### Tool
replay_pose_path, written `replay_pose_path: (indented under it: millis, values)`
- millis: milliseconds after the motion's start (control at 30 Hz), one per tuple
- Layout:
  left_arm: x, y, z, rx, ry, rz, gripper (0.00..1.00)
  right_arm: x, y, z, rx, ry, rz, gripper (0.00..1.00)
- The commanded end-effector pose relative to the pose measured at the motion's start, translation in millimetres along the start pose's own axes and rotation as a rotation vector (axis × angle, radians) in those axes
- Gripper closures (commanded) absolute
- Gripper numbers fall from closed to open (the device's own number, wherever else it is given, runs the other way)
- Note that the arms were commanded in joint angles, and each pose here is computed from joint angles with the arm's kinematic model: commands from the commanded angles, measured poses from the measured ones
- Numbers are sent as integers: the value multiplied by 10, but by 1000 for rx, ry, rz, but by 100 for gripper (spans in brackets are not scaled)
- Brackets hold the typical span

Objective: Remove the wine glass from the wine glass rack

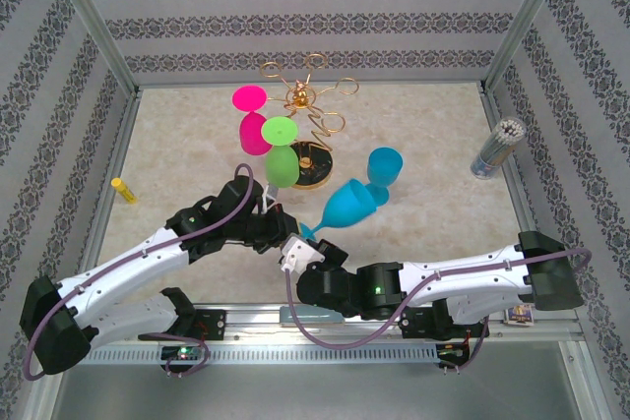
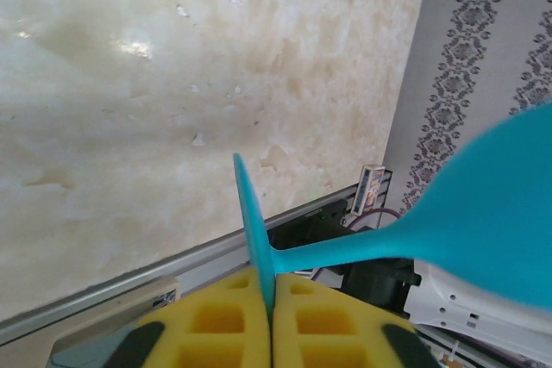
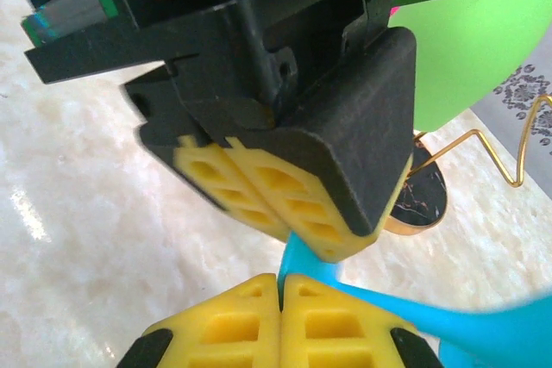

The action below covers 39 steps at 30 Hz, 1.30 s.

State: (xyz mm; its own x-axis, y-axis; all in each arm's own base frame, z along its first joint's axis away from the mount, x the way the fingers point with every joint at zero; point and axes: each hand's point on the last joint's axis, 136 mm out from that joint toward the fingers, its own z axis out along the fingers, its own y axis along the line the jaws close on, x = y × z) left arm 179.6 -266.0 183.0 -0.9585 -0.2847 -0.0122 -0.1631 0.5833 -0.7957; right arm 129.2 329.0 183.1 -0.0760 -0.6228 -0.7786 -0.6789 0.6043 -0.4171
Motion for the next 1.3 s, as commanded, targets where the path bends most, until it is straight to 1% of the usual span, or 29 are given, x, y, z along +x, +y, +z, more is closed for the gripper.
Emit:
replay_pose_path:
  millis: [0,133,200,233,333,367,433,567,733,833,933,1067,1133,1267]
  values:
    - [23,120,60,-18,11,8,100,-276,-87,-130,-1,-68,45,100]
    - [17,130,75,-1,3,13,100,-301,-82,-156,-19,-71,55,97]
    - [7,125,81,16,-6,17,100,-315,-82,-180,-30,-70,66,93]
    - [-4,127,86,24,-13,20,100,-329,-87,-199,-35,-72,73,89]
    - [-32,104,106,63,-33,40,100,-394,-116,-278,-61,-82,112,71]
    - [-42,68,115,89,-39,56,100,-416,-120,-304,-74,-85,125,68]
    - [-66,25,137,133,-54,77,100,-480,-151,-374,-97,-91,164,66]
    - [-104,13,173,159,-77,123,100,-631,-265,-498,-146,-79,260,64]
    - [-123,-13,253,191,-78,175,100,-667,-562,-519,-273,28,533,62]
    - [-130,-21,320,229,-78,187,100,-700,-813,-591,-289,50,638,58]
    - [-145,-7,381,250,-80,189,100,-741,-1052,-703,-271,52,677,52]
    - [-162,-43,415,273,-83,206,100,-706,-1256,-799,-274,81,743,46]
    - [-172,-39,427,276,-88,211,100,-663,-1299,-822,-302,101,786,43]
    - [-191,-87,411,303,-101,215,100,-471,-1368,-799,-288,161,825,42]
